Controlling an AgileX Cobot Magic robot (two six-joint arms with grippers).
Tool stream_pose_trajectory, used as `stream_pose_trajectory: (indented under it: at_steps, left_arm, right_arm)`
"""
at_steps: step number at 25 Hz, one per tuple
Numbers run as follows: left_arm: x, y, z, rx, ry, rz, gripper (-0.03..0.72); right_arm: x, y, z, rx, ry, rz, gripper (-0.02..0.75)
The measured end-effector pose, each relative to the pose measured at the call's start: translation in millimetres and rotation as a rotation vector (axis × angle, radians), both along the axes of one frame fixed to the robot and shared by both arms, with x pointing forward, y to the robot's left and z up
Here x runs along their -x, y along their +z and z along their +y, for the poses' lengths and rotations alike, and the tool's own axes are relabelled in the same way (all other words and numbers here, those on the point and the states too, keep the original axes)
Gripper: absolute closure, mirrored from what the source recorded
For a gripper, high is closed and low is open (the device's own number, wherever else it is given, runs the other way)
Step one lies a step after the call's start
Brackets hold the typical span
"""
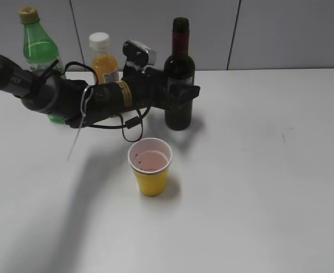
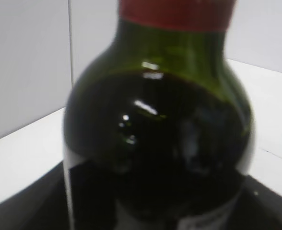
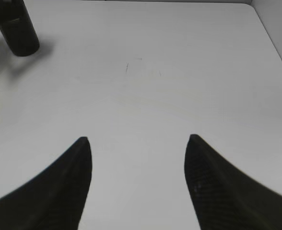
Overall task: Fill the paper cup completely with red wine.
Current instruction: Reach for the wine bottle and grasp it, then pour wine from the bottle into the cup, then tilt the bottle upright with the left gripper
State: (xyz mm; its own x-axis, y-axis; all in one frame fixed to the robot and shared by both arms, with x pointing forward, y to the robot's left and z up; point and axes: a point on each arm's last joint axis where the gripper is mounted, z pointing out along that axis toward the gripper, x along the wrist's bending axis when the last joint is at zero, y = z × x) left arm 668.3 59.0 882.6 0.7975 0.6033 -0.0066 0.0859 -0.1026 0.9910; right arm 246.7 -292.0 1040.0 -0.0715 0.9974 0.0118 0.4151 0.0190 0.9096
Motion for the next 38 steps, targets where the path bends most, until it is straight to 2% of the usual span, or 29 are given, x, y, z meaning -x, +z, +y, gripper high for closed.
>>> stream_pose_trajectory:
  at_steps: [6,9,19,27,33,38]
  left_arm:
    - [0.1,-1.0,-2.7,-0.022,0.004,0.012,0.092]
    - [0.1,-1.7,-2.5,-0.031,0.005,0.013,0.132]
    - [-1.6,-0.8,0.6,-0.035,0.009,0.008,0.134]
    - [-7.8,13.7,17.1,-0.092,0.064,0.014,0.137]
    - [-1.1,40.3,20.7,-0.065,0.061,-0.027,0.137]
    - [11.4,48.8,24.9,-0.063,0.054,-0.022,0.137]
  right_arm:
    - [0.0,0.0,0.0,0.0,0.0,0.0,0.273]
    - [0.0,0.0,0.0,0.0,0.0,0.0,0.273]
    - [0.0,0.0,0.0,0.0,0.0,0.0,0.273]
    - [0.0,0.0,0.0,0.0,0.0,0.0,0.273]
    - [0.0,-0.1,0.0,0.0,0.0,0.001,0.273]
    - [0.0,-0.1,0.0,0.0,0.0,0.001,0.273]
